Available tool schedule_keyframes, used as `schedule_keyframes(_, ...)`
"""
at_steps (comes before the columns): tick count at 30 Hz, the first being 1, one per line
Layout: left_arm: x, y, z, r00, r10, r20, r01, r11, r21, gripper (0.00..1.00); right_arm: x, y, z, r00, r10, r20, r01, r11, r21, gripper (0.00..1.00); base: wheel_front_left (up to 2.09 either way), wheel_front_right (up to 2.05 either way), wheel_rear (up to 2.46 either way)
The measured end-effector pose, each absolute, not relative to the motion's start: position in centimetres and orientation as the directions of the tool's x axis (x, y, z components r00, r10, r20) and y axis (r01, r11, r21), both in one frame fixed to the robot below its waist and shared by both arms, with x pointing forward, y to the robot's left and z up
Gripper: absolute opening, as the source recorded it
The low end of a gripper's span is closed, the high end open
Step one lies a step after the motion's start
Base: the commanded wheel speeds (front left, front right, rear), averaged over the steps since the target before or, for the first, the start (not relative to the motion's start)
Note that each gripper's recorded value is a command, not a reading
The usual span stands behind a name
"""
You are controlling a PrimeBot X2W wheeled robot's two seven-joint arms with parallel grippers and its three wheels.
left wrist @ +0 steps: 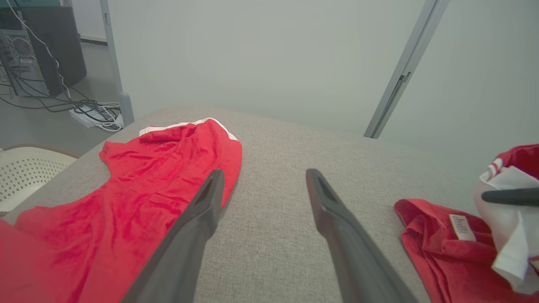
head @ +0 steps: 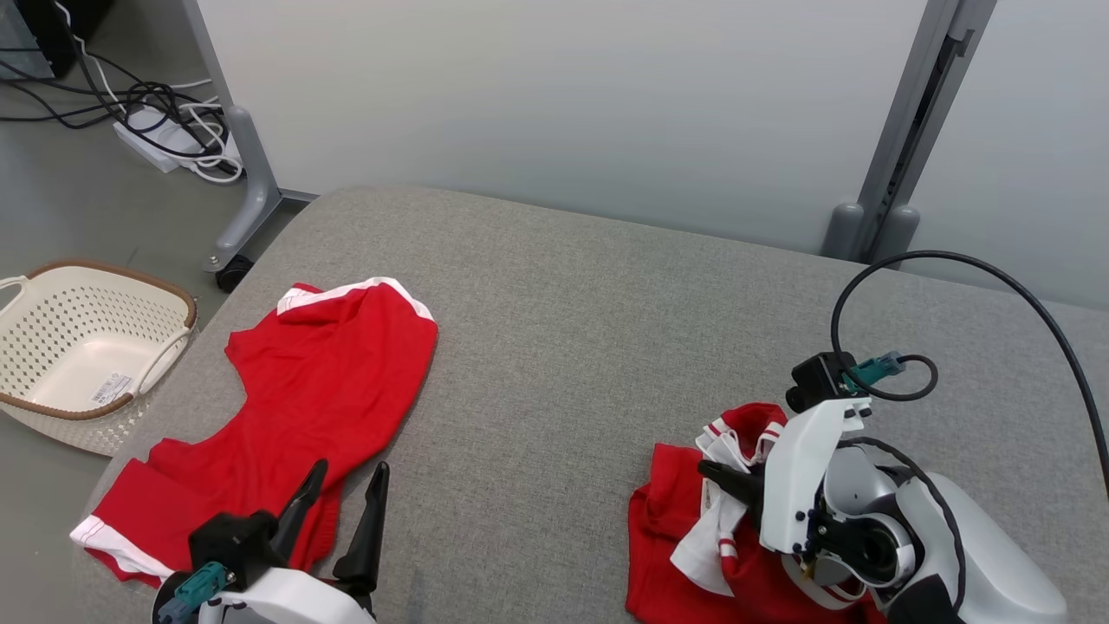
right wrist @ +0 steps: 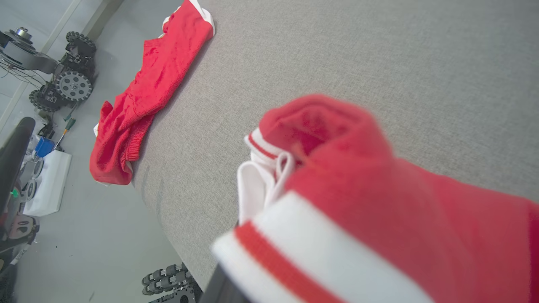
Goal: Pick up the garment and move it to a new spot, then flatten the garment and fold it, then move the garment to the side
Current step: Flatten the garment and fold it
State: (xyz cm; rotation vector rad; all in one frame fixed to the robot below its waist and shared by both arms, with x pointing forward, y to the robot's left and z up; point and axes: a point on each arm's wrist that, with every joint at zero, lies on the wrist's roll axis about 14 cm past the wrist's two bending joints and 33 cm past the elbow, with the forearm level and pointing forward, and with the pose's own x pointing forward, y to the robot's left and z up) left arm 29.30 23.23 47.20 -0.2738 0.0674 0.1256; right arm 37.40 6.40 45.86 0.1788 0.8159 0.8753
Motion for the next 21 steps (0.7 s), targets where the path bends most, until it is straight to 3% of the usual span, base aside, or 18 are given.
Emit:
schedule_keyframes(1,29.3,23.3,47.2,0.99,0.116,-0.082,-0.134,0.955,-0.264,1.0,37.4,6.5,45.8,0.367,0.741,-0.562,-0.613,0.647,0.453,0.42,0.0,0.0,0.0)
schedule_keyframes(2,29.3,23.3,47.3,0.99,0.116,-0.082,-0.134,0.955,-0.263,1.0,37.5,6.6,45.8,0.37,0.744,-0.557,-0.614,0.645,0.454,0.86,0.0,0.0,0.0)
schedule_keyframes(3,29.4,23.3,47.2,0.99,0.116,-0.083,-0.134,0.955,-0.263,1.0,37.5,6.8,46.0,0.371,0.749,-0.55,-0.612,0.642,0.462,1.0,0.0,0.0,0.0)
schedule_keyframes(15,30.5,22.2,47.3,0.994,0.072,-0.081,-0.091,0.961,-0.261,1.0,36.2,6.5,50.3,0.363,0.84,-0.404,-0.619,0.542,0.569,1.0,0.0,0.0,0.0)
schedule_keyframes(18,30.9,21.5,47.6,0.996,0.049,-0.074,-0.067,0.963,-0.262,1.0,36.5,5.2,52.7,0.415,0.853,-0.316,-0.633,0.52,0.574,1.0,0.0,0.0,0.0)
schedule_keyframes(21,31.5,20.9,48.0,0.998,0.034,-0.059,-0.048,0.964,-0.263,1.0,37.8,2.4,55.0,0.514,0.825,-0.234,-0.643,0.552,0.531,1.0,0.0,0.0,0.0)
